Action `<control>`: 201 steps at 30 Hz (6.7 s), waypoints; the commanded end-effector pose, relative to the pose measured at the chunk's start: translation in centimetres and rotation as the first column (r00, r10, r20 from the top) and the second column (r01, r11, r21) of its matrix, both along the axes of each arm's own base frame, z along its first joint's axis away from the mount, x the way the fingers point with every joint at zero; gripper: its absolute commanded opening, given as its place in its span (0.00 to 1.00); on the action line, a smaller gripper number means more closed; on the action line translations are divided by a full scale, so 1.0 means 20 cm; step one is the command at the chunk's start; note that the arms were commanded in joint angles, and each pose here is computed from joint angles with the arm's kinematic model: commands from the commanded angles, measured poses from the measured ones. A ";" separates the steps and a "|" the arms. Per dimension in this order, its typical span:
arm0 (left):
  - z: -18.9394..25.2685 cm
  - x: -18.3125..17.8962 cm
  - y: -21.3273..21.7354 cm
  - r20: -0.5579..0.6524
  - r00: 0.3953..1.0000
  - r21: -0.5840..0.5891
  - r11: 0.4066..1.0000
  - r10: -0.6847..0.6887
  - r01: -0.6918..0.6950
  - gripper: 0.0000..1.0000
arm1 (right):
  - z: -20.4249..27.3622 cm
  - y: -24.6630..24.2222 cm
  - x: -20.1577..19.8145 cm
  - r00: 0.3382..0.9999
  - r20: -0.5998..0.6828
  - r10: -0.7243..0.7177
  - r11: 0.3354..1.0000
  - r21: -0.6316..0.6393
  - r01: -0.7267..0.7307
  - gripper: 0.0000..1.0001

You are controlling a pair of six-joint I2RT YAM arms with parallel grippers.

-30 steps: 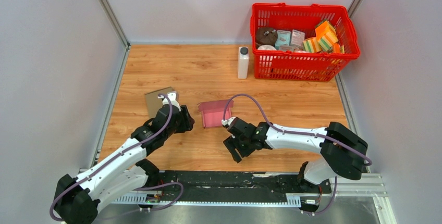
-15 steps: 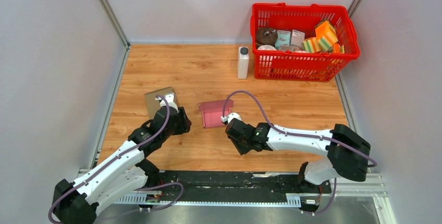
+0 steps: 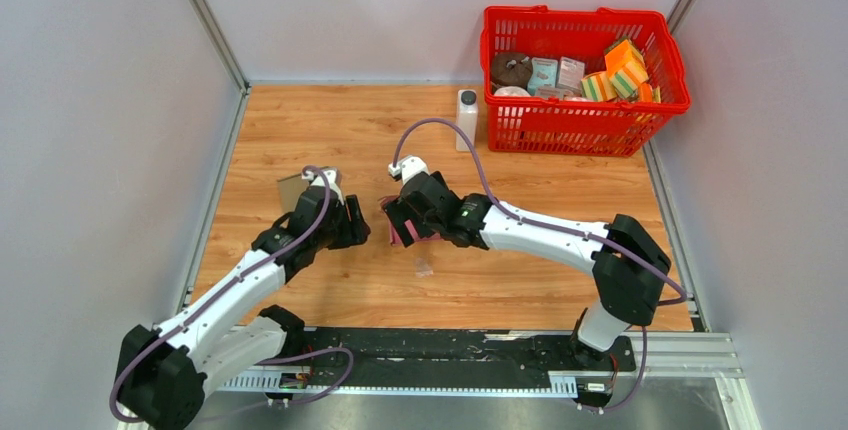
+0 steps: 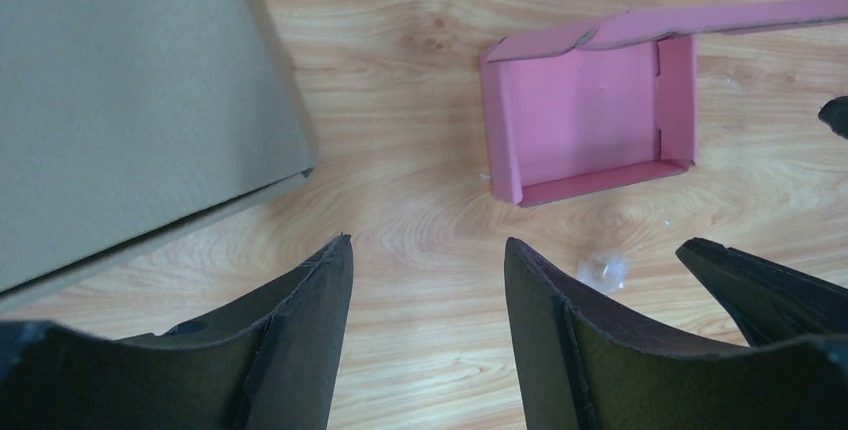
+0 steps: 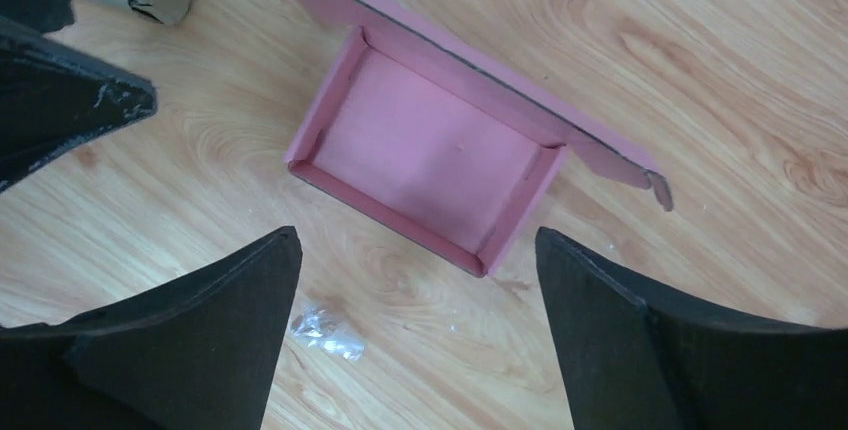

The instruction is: Fold the paper box

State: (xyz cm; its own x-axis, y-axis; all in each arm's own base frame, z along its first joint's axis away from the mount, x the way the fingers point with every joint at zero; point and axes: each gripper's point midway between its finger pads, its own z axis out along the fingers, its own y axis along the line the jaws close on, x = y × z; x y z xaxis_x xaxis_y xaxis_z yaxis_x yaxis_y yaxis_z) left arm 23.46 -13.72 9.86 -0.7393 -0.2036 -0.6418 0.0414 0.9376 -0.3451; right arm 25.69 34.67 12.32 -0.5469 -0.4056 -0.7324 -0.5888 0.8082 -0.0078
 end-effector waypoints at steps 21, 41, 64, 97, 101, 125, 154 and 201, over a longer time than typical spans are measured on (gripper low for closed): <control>0.08 0.03 -0.01 0.120 0.993 -0.064 0.998 0.005 0.003 0.60 | -0.35 0.00 -0.36 0.981 -0.176 0.076 0.996 0.056 -0.067 0.77; 0.14 0.04 0.00 0.141 0.990 -0.055 0.998 0.003 0.005 0.60 | -0.07 0.05 -0.21 0.998 -0.031 0.048 0.999 0.022 -0.048 0.10; 0.11 0.40 -0.25 0.105 0.963 0.101 0.966 -0.247 0.237 0.55 | 0.07 -0.25 0.33 0.985 0.036 0.172 0.957 0.233 -0.175 0.70; 0.09 0.45 -0.35 0.150 0.928 0.084 0.939 -0.342 0.332 0.31 | -0.04 -0.26 0.38 0.992 -0.019 0.127 0.973 0.195 -0.121 0.19; 0.08 0.46 -0.36 0.152 0.927 0.072 0.939 -0.342 0.335 0.24 | -0.03 -0.26 0.38 0.993 -0.017 0.114 0.975 0.195 -0.109 0.13; 0.06 0.45 -0.36 0.316 0.948 0.151 0.988 -0.020 -0.030 0.00 | -0.03 -0.23 0.40 0.816 0.183 -0.548 0.818 0.321 0.477 0.00; -0.24 0.21 -0.35 0.263 0.964 0.155 0.988 -0.032 -0.009 0.00 | -0.26 -0.29 0.13 0.806 0.179 -0.564 0.791 0.397 0.465 0.05; -0.10 0.19 -0.56 -0.041 0.953 -0.390 0.883 -0.299 0.260 0.12 | -0.28 -0.24 0.04 0.846 -0.530 -0.062 0.861 0.401 0.314 0.52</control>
